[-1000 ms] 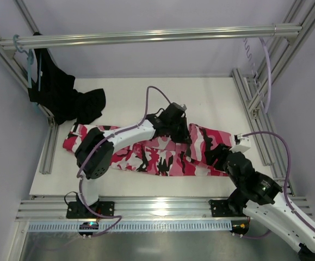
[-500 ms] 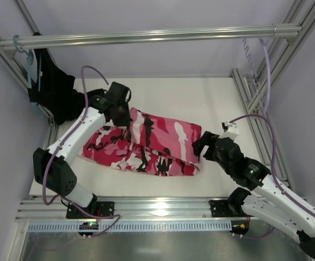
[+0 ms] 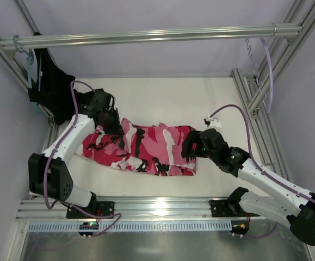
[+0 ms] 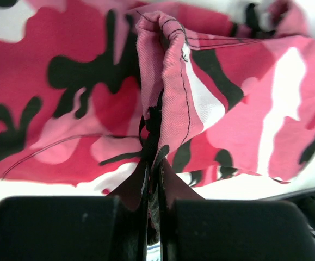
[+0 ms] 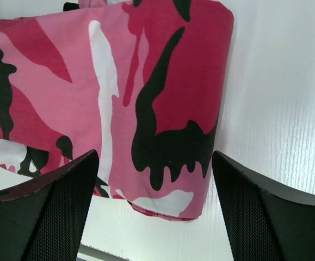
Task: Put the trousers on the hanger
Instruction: Fold the trousers
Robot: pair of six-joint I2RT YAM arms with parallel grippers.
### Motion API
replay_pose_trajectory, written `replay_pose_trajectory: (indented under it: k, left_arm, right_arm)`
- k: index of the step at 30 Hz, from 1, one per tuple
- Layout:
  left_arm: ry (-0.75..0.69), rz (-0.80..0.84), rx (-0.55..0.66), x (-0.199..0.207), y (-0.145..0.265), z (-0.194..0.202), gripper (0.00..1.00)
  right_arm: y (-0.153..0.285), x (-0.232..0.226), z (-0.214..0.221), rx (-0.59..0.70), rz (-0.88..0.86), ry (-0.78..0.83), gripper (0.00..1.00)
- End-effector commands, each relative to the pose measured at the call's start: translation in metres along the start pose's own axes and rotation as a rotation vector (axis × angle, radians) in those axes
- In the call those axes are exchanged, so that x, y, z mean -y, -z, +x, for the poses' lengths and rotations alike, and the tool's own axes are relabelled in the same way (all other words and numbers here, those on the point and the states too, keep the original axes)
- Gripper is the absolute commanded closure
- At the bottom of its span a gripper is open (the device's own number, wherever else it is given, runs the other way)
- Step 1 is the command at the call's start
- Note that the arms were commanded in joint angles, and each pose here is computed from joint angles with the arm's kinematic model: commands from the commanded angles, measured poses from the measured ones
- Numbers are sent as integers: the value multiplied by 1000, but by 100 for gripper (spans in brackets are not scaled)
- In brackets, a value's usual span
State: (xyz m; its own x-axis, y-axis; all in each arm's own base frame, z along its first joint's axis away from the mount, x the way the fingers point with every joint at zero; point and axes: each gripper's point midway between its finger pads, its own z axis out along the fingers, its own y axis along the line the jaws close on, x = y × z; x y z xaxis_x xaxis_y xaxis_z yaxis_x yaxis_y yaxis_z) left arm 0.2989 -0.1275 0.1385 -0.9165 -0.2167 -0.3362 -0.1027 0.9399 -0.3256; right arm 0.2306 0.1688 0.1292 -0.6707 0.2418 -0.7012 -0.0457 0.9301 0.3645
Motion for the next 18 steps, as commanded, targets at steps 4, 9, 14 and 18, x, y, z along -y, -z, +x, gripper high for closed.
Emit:
replay_pose_trajectory:
  k: [4,9,14,18]
  left_arm:
    - [-60,310,141,94,32,-30,100]
    - [-134,552,141,206,57,-22,100]
    - [-141,671,94,271,54,-3,100]
    - [-79,765,33,314,37,16,100]
  right_arm:
    - [21,-13,-39,91,-24,9,14]
    - [56,-52,-61,151,-255,32,13]
    - [70,-77,-71,144,-359,28,14]
    - [74,-83,-73,151,-395,1,14]
